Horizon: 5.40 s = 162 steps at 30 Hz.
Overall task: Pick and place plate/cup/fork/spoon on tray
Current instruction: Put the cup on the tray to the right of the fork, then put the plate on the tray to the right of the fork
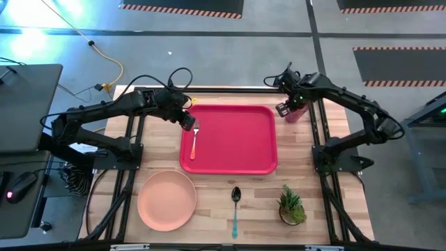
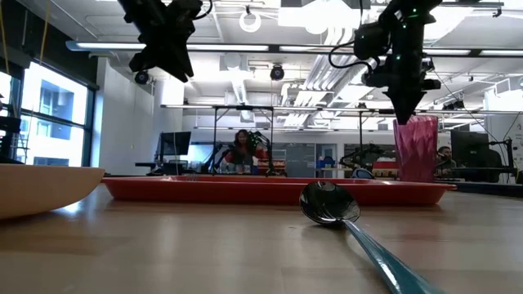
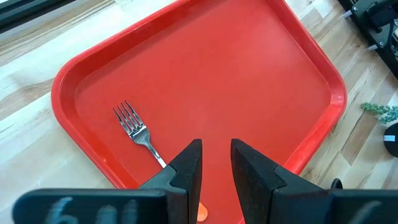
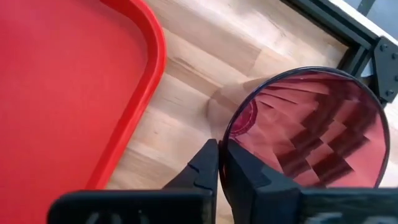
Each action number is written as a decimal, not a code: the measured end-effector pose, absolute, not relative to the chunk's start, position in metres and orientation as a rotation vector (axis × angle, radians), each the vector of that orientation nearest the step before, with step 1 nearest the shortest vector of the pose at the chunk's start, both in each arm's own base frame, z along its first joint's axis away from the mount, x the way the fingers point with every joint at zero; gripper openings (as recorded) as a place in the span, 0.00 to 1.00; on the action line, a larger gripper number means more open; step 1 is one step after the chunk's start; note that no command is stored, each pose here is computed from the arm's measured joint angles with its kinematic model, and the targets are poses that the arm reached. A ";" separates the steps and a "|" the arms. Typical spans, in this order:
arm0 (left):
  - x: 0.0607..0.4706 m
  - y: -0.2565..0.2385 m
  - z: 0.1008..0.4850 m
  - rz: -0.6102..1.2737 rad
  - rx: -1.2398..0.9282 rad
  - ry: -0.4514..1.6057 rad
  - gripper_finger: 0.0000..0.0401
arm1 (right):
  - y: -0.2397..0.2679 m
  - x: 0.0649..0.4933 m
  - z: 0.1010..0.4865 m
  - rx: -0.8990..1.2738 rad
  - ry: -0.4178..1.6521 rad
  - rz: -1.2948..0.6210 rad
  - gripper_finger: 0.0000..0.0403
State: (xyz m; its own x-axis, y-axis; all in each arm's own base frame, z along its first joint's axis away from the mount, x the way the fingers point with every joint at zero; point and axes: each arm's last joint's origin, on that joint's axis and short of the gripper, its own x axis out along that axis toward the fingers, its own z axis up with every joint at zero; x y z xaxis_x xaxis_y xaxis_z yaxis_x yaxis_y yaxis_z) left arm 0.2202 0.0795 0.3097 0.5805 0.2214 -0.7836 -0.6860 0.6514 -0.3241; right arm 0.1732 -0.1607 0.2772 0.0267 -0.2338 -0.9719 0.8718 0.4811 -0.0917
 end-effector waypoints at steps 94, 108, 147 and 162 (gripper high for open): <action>0.220 0.080 0.310 0.582 -0.677 0.778 0.19 | -0.103 0.300 0.287 0.328 1.288 -0.532 0.00; 0.220 0.080 0.310 0.582 -0.678 0.778 0.19 | -0.104 0.301 0.287 0.325 1.281 -0.533 0.10; 0.210 0.073 0.302 0.433 -0.543 0.976 0.32 | -0.081 0.308 0.413 0.402 0.873 -0.533 0.19; 0.197 0.008 0.260 0.089 -0.261 1.323 0.33 | -0.056 0.309 0.434 0.389 0.799 -0.471 0.19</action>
